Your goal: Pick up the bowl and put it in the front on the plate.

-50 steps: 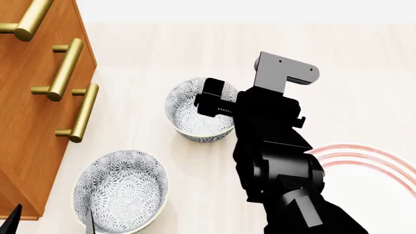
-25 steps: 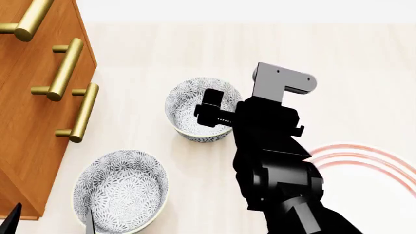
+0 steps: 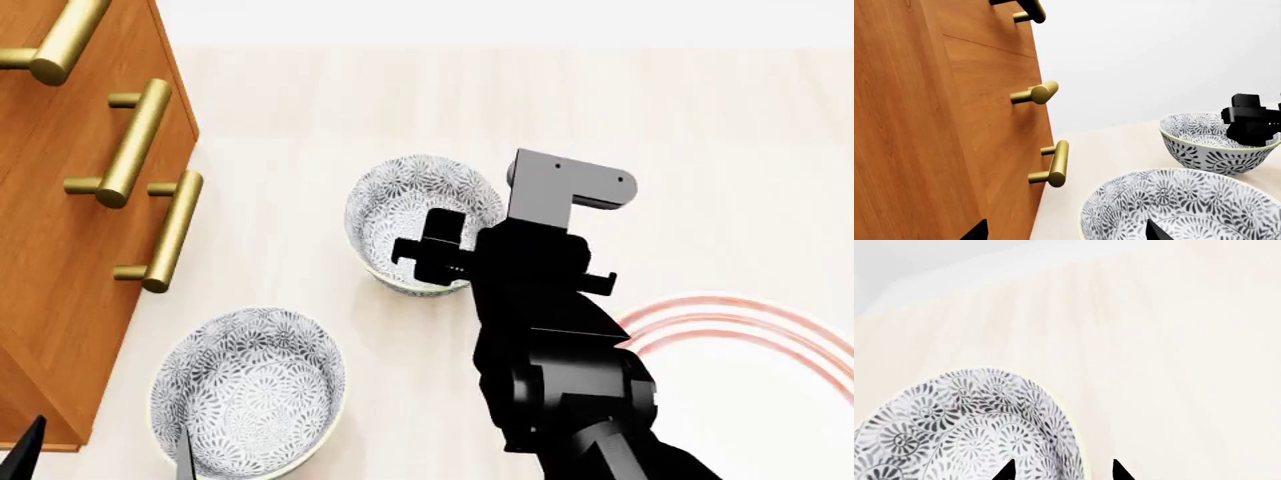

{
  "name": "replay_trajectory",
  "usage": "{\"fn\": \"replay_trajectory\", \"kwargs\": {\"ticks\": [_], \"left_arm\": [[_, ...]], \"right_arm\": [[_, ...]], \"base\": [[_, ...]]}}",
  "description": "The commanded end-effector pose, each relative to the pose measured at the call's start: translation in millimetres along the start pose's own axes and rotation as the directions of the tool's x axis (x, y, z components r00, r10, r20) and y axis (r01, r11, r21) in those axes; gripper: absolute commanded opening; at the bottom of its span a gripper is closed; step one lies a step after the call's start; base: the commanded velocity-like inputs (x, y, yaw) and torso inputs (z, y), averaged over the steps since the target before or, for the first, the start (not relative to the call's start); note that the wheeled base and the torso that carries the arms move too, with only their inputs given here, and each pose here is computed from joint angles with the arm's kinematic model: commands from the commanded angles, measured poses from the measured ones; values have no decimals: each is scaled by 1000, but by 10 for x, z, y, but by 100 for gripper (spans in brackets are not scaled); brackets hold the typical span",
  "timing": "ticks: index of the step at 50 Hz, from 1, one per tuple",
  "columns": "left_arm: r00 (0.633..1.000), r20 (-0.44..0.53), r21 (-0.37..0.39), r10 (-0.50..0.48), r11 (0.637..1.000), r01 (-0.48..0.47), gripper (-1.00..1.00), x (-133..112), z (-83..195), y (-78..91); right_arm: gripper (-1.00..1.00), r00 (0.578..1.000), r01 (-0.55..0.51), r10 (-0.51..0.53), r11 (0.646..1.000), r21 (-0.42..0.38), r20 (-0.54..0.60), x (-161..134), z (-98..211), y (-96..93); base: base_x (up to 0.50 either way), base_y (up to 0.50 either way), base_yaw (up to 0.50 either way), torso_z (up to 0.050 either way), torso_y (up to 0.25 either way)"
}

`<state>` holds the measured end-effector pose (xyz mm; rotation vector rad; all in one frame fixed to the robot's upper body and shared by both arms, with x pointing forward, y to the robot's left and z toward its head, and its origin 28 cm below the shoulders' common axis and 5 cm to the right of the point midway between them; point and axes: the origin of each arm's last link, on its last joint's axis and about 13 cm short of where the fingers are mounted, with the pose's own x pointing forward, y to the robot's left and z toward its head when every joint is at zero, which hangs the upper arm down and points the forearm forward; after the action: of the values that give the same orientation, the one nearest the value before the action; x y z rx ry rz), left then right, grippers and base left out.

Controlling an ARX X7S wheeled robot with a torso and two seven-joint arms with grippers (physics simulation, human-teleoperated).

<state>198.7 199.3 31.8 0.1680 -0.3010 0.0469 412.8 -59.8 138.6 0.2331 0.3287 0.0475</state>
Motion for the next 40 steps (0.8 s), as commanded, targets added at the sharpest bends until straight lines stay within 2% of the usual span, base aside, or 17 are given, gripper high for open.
{"fn": "replay_trajectory", "kwargs": {"ticks": [1, 10, 21, 29, 40], "left_arm": [[1000, -12, -16, 10, 1000, -10, 100, 3, -17, 12], [1000, -12, -16, 8, 1000, -8, 100, 0, -22, 12], [1000, -17, -14, 7, 1000, -7, 100, 1, -21, 9], [1000, -18, -15, 13, 1000, -14, 100, 13, -22, 16], [1000, -20, -16, 21, 1000, -22, 100, 21, -18, 20]], "right_arm": [[-100, 999, -34, 34, 999, -10, 6, -4, -38, 57], [-100, 997, -29, 30, 999, -20, 76, -54, 75, 64], [-100, 993, -35, 36, 999, -12, 109, -115, 161, 70], [-100, 986, -47, 44, 999, 13, 161, -202, 397, 71], [-100, 976, -43, 32, 998, 45, 217, -336, 625, -64]], "base": [[0, 0, 0, 0, 0], [0, 0, 0, 0, 0], [0, 0, 0, 0, 0], [0, 0, 0, 0, 0], [0, 0, 0, 0, 0]]}}
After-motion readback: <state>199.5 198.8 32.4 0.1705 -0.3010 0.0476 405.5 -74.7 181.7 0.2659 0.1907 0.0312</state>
